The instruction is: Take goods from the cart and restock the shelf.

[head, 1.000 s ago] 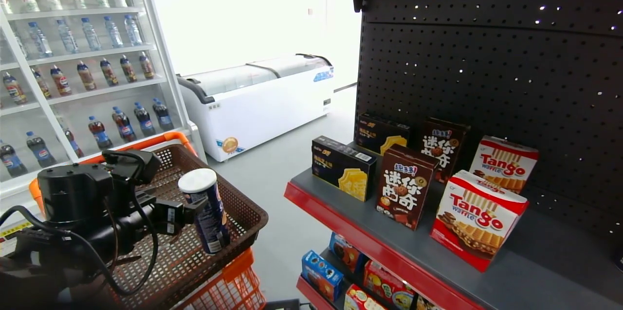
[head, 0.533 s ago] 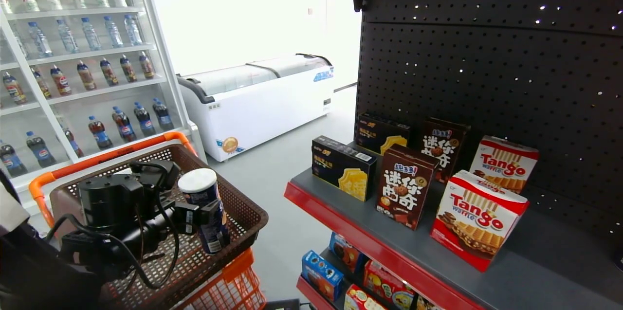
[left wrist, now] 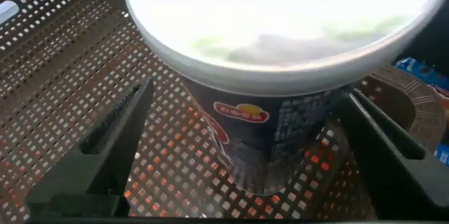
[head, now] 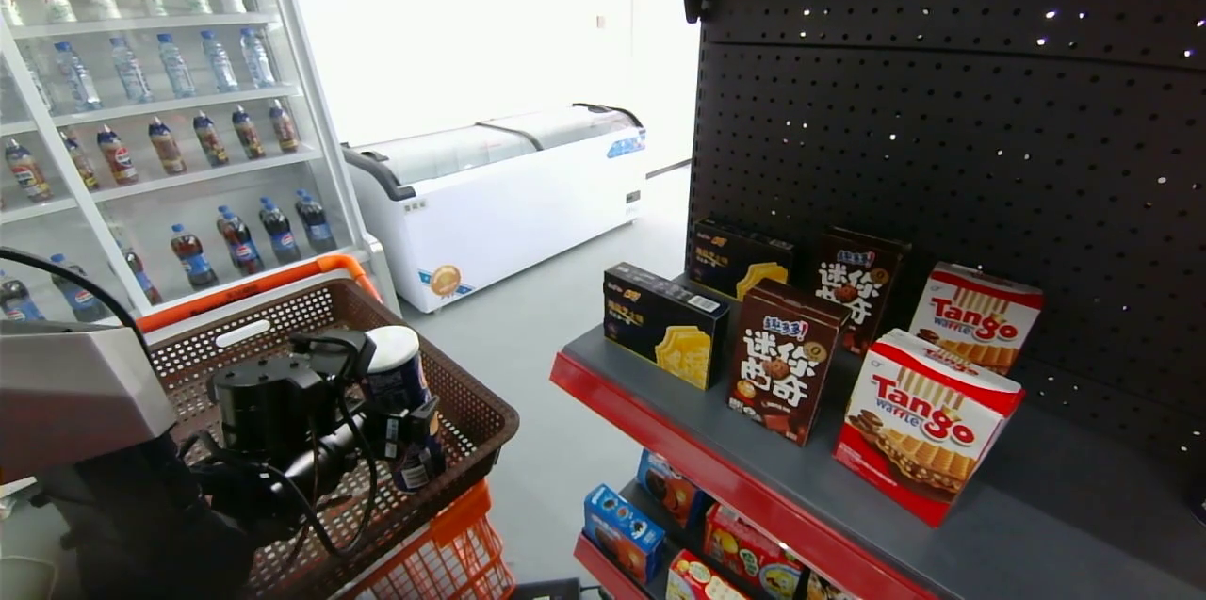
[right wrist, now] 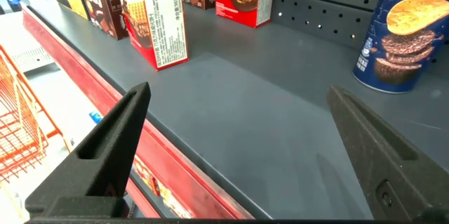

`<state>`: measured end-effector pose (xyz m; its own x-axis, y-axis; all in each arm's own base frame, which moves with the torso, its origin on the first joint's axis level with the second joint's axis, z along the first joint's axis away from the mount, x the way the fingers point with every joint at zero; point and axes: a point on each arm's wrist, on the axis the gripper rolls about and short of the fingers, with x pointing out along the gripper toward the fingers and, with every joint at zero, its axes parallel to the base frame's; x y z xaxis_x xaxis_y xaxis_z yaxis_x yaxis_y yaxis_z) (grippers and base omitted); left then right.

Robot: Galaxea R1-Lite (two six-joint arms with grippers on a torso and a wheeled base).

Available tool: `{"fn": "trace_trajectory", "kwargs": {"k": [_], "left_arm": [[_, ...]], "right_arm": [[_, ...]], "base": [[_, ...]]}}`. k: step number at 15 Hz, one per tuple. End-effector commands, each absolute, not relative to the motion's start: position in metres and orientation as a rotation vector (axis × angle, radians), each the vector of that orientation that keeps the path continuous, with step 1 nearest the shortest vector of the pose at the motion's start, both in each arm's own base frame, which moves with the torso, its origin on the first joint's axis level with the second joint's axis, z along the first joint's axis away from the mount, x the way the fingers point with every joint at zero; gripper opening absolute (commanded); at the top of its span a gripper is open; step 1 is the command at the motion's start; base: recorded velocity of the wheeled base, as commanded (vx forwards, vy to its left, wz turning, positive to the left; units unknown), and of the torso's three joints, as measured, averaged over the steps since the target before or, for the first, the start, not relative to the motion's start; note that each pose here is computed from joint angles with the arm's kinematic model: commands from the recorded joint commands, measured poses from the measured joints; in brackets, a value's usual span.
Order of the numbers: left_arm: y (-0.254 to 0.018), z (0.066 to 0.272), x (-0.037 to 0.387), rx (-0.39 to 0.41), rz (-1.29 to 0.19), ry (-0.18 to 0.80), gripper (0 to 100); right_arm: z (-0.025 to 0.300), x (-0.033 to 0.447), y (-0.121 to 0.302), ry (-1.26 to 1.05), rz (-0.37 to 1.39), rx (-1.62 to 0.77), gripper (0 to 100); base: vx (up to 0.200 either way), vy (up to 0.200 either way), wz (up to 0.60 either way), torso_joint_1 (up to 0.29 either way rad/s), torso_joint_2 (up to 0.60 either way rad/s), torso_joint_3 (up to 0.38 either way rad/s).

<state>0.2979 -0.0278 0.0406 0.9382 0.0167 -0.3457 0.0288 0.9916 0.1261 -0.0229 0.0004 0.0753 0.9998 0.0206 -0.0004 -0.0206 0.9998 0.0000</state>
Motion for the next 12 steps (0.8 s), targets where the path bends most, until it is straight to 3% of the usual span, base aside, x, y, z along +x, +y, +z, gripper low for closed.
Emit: {"fn": "trace_trajectory", "kwargs": {"k": [1,7,8,12], "left_arm": [[-0.028,0.029,0.301,0.133,-0.004,0.376,100],[-0.028,0.025,0.316,0.130,0.002,0.352,100],[-0.028,0.026,0.318,0.128,0.003,0.333,0],[-0.030,0.028,0.323,0.142,0.037,0.322,0]], "right_arm": [[0.075,-0.023,0.000,0.002,0.020,0.000,100],[0.075,-0.023,0.000,0.002,0.020,0.000,100],[0.075,-0.023,0.000,0.002,0.021,0.000,100],[0.075,-0.023,0.000,0.002,0.020,0.000,100]], "base": [[0.000,0.000,0.00,0.000,0.00,0.000],[0.000,0.000,0.00,0.000,0.00,0.000],[0.000,0.000,0.00,0.000,0.00,0.000],[0.000,0.000,0.00,0.000,0.00,0.000]]}}
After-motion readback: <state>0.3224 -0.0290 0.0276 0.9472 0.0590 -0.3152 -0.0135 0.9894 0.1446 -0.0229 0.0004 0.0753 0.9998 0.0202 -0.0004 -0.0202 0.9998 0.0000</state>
